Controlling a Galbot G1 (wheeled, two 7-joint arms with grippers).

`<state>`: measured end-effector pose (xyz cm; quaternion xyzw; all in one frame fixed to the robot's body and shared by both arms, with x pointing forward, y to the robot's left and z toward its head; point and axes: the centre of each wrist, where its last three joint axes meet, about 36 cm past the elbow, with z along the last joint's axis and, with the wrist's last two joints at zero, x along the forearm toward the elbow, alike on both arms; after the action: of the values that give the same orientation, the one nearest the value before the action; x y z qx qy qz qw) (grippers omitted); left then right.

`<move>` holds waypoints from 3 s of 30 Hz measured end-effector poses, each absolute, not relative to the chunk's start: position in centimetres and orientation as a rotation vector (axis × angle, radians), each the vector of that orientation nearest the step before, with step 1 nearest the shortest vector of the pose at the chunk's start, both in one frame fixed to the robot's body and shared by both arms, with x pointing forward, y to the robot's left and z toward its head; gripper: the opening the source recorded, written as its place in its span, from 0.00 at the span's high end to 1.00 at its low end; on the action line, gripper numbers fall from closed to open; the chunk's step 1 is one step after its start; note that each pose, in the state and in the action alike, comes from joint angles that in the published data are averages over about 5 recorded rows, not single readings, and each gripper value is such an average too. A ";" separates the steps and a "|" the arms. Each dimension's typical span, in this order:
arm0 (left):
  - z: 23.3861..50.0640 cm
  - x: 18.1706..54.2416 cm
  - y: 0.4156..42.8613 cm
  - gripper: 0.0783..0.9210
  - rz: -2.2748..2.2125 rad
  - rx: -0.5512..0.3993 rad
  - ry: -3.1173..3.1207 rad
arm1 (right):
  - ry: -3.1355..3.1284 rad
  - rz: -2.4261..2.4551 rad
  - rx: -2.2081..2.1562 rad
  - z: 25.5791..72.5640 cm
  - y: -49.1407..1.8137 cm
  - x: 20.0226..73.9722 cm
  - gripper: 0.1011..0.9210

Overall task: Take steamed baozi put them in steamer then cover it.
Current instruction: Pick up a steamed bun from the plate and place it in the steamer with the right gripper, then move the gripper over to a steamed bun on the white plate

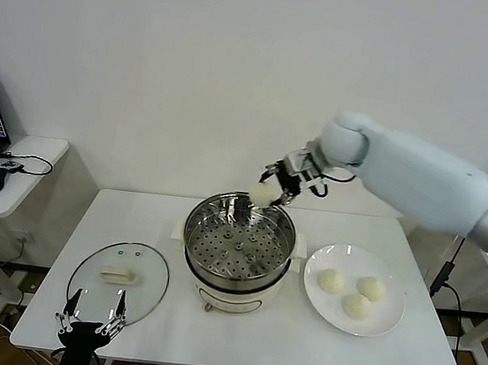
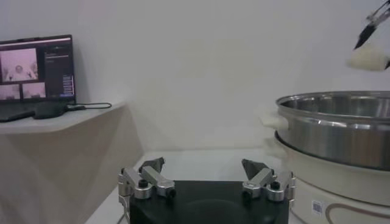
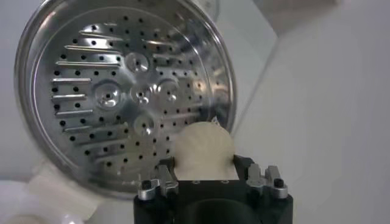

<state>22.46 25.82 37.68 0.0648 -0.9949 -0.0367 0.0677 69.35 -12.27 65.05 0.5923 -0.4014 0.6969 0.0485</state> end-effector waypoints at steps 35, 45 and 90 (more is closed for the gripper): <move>38.2 22.5 25.9 0.12 -0.110 0.224 -3.010 | -0.786 2.442 1.946 59.5 -8.9 71.7 0.12; 38.7 22.8 26.1 0.12 -0.123 0.220 -3.009 | -1.164 2.181 1.695 66.3 -13.2 68.3 0.12; 38.7 23.1 27.3 0.12 -0.200 0.209 -2.978 | -1.425 1.459 1.257 49.3 -34.8 60.6 0.12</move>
<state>23.14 27.29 38.75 0.0696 -0.9926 -0.0667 0.0745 60.64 -34.75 49.26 0.4885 -0.5541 0.5671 0.3644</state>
